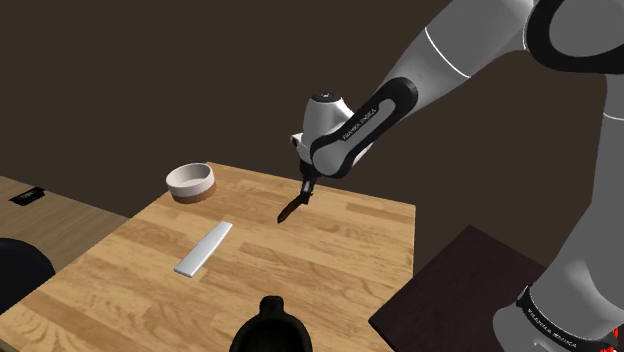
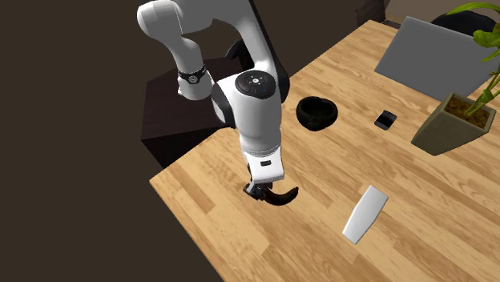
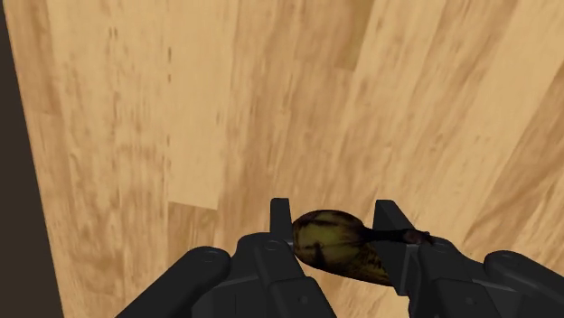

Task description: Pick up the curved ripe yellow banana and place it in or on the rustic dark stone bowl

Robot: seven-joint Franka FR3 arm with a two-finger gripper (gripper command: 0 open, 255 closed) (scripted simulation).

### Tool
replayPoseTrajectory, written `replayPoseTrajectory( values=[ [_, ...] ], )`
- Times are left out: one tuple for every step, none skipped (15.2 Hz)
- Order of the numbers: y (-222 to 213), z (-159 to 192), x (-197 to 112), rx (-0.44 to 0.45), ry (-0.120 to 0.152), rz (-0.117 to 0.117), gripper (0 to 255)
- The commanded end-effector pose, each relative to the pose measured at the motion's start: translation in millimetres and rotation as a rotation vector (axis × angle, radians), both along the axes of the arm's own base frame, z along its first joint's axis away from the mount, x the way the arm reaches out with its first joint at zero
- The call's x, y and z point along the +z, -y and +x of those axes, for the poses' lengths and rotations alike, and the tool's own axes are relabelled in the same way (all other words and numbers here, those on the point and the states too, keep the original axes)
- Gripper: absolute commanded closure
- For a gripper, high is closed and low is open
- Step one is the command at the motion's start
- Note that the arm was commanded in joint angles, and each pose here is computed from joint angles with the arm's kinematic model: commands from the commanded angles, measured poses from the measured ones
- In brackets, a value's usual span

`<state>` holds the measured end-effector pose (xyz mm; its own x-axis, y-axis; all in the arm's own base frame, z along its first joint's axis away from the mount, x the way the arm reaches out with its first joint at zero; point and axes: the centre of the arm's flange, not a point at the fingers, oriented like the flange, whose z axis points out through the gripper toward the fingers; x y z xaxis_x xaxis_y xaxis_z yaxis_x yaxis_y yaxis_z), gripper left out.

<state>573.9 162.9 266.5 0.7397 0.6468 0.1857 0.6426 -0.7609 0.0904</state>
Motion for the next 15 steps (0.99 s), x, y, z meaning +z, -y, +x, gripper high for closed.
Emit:
replayPoseTrajectory(
  values=[
    [-1,-1,11,0.0,0.0,0.0,255],
    [-1,-1,16,0.0,0.0,0.0,255],
    [-1,-1,21,0.0,0.0,0.0,255],
    [-1,-1,26,0.0,0.0,0.0,255],
    [-1,-1,32,0.0,0.0,0.0,255],
    [-1,-1,37,0.0,0.0,0.0,255],
    [-1,-1,42,0.0,0.0,0.0,255],
    [-1,-1,48,0.0,0.0,0.0,255],
    [-1,-1,53,0.0,0.0,0.0,255],
    [-1,-1,58,0.0,0.0,0.0,255],
    [-1,-1,63,0.0,0.0,0.0,255],
    [-1,-1,69,0.0,0.0,0.0,255],
    [-1,-1,70,0.0,0.0,0.0,255],
    [-9,-11,70,0.0,0.0,0.0,255],
    [-18,-20,70,0.0,0.0,0.0,255]
  ],
)
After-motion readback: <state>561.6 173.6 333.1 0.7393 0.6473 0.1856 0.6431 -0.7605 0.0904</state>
